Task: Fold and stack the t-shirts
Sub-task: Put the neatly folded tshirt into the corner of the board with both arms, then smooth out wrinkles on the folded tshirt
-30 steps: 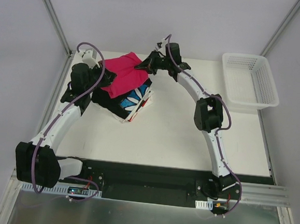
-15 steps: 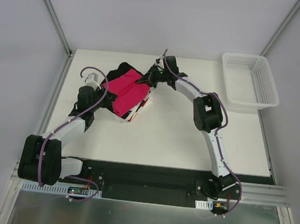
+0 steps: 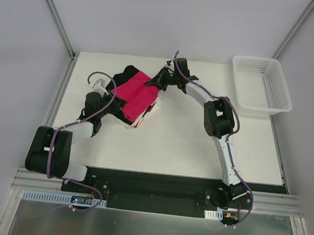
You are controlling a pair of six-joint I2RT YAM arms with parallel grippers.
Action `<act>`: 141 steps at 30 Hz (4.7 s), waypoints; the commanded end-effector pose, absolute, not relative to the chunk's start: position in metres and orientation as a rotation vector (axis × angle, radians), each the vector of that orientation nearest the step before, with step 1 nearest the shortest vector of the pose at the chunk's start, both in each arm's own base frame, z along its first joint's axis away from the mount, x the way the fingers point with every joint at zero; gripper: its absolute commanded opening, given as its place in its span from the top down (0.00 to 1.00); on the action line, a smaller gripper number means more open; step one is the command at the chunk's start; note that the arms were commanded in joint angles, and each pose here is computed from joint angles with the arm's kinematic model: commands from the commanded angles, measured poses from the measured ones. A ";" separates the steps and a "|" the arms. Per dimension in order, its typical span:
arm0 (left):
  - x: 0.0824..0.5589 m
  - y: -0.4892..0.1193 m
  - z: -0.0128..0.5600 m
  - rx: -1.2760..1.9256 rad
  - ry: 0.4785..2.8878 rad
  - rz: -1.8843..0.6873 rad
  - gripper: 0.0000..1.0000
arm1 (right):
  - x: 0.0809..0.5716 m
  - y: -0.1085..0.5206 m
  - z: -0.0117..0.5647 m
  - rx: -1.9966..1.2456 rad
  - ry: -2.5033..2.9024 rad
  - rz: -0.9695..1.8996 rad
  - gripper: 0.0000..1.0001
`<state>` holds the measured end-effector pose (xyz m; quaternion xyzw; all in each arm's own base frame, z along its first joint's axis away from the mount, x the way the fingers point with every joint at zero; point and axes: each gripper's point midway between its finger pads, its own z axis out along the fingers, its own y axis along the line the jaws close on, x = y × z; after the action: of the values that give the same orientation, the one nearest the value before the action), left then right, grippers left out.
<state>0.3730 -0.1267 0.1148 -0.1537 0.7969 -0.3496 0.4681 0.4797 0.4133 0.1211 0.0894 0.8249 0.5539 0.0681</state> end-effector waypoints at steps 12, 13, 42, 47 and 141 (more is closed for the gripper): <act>0.354 -0.110 0.130 -0.393 1.914 -0.770 1.00 | 0.512 0.412 0.158 0.261 2.347 1.728 0.53; 0.353 -0.109 0.128 -0.399 1.922 -0.761 0.97 | 0.513 0.411 0.158 0.262 2.347 1.729 0.51; 0.322 -0.126 0.336 -0.110 1.700 -0.751 0.01 | 0.472 0.329 0.189 0.275 2.234 1.633 0.53; 0.313 -0.131 0.375 -0.043 1.639 -0.778 0.01 | 0.450 0.321 0.161 0.299 2.284 1.627 0.53; 0.476 -0.125 0.110 0.469 2.517 -1.020 0.01 | 0.428 0.265 0.122 0.455 2.251 1.687 0.51</act>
<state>0.4795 -0.1289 0.1042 0.1610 0.8998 -0.3584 0.1899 0.4237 0.2672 0.0892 0.1843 0.7981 0.5624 0.1130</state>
